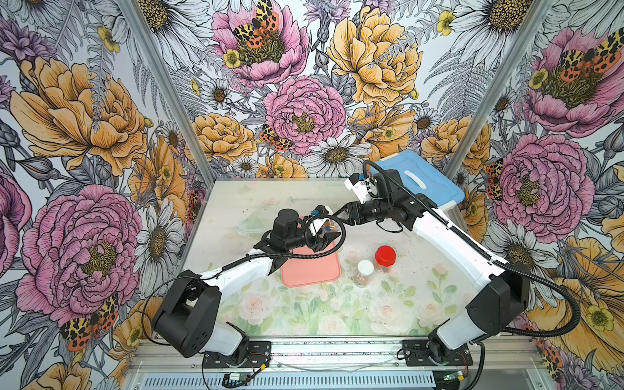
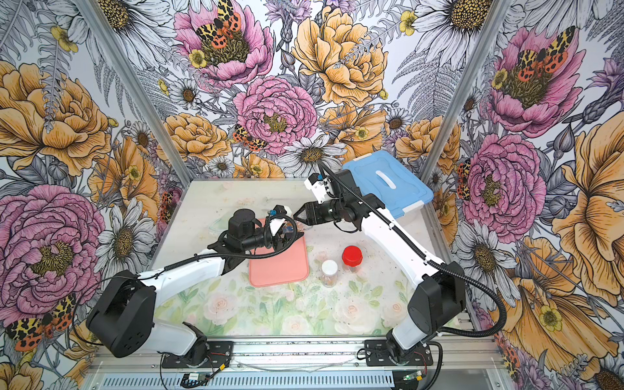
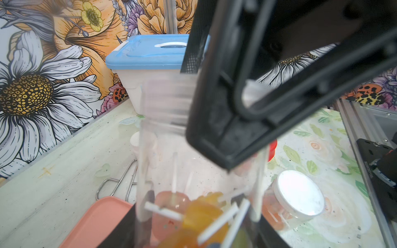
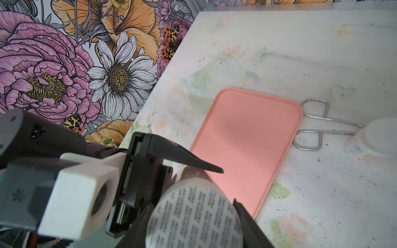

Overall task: Pour the candies out of the jar
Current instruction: Unscrew the lid from the jar.

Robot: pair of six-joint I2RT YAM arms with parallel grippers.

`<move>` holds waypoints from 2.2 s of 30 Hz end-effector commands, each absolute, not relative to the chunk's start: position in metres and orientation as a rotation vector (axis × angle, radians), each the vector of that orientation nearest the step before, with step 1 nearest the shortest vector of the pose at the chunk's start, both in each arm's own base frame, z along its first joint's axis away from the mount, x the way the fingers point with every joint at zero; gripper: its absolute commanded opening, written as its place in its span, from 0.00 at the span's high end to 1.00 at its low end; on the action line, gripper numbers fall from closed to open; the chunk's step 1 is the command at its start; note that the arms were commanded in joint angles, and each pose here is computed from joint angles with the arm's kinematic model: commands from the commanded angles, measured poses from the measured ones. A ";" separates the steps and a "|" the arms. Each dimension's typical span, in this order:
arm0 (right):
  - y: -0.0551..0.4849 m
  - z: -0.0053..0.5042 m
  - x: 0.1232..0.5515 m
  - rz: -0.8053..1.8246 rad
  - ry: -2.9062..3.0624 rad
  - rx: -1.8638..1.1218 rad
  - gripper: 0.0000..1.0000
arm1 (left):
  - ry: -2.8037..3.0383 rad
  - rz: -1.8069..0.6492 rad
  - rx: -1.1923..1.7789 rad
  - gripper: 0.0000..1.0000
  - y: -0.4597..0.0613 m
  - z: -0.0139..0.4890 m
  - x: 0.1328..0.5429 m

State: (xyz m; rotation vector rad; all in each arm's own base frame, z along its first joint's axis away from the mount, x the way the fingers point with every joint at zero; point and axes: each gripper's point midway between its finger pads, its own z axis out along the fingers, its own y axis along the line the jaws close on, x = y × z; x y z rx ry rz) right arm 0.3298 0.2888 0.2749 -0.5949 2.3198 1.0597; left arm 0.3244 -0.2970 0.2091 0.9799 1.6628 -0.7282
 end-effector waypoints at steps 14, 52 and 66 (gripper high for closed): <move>0.285 0.311 0.336 1.047 2.275 -0.497 0.32 | 1.679 -0.663 0.825 1.00 -0.279 0.228 0.345; 0.295 0.268 0.383 0.861 2.194 -0.102 0.31 | 1.709 -0.653 0.621 1.00 -0.294 0.241 0.354; 0.310 0.276 0.386 0.945 2.161 -0.120 0.49 | 1.722 -0.676 0.613 1.00 -0.295 0.239 0.348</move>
